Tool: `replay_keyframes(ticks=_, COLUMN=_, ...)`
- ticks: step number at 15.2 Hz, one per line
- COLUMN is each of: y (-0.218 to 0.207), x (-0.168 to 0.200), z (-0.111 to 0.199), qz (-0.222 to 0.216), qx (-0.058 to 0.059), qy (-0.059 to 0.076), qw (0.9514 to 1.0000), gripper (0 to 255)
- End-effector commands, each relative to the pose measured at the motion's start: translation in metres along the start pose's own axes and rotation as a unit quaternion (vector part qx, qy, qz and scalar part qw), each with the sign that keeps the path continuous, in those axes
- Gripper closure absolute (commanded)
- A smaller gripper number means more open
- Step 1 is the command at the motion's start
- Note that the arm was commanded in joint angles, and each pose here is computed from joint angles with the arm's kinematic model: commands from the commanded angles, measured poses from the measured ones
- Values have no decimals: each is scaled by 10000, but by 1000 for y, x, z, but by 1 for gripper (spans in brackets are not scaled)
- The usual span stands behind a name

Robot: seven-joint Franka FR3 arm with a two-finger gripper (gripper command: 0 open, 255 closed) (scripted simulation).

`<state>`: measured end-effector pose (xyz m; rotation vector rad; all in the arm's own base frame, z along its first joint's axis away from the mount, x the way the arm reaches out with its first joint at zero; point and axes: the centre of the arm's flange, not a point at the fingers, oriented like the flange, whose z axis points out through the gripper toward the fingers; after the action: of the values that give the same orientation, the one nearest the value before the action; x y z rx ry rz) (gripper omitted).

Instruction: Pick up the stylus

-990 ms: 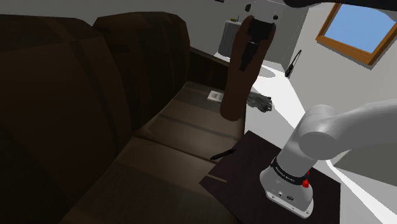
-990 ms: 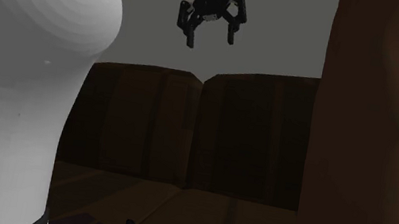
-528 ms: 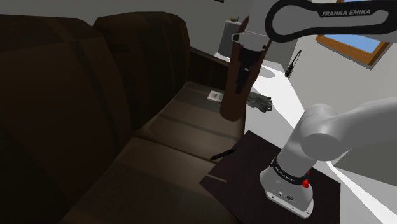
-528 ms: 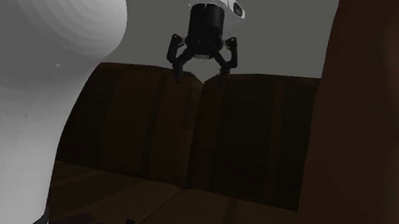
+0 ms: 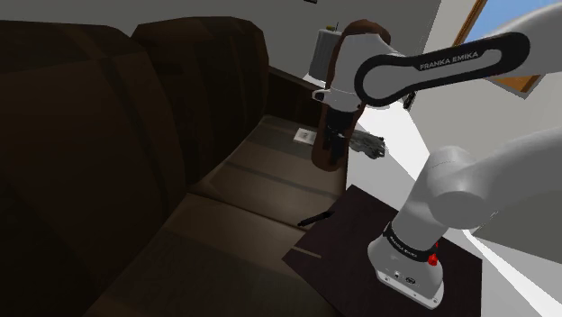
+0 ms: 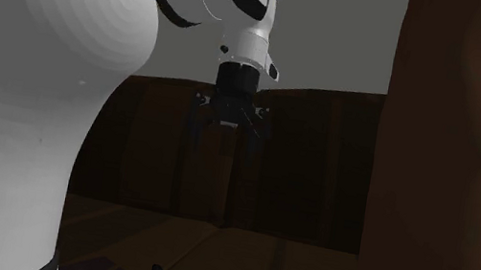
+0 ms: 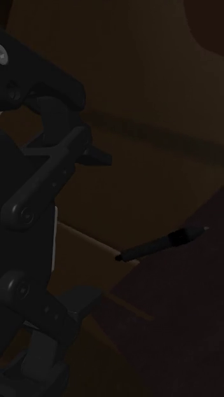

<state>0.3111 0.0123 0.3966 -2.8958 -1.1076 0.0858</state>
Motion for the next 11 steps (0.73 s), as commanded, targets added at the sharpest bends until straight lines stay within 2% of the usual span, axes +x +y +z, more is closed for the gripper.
replay_keyframes(ticks=1, y=-5, x=2, z=27, qz=-337, qx=86, qy=-63, qw=9994, gripper=0)
replay_keyframes(ticks=6, y=-13, x=3, z=92, qz=-1141, qx=303, qy=-232, qw=9927, gripper=0)
replay_keyframes(ticks=11, y=-23, x=-1, z=156, qz=-1936, qx=518, qy=-400, qw=9789, gripper=0)
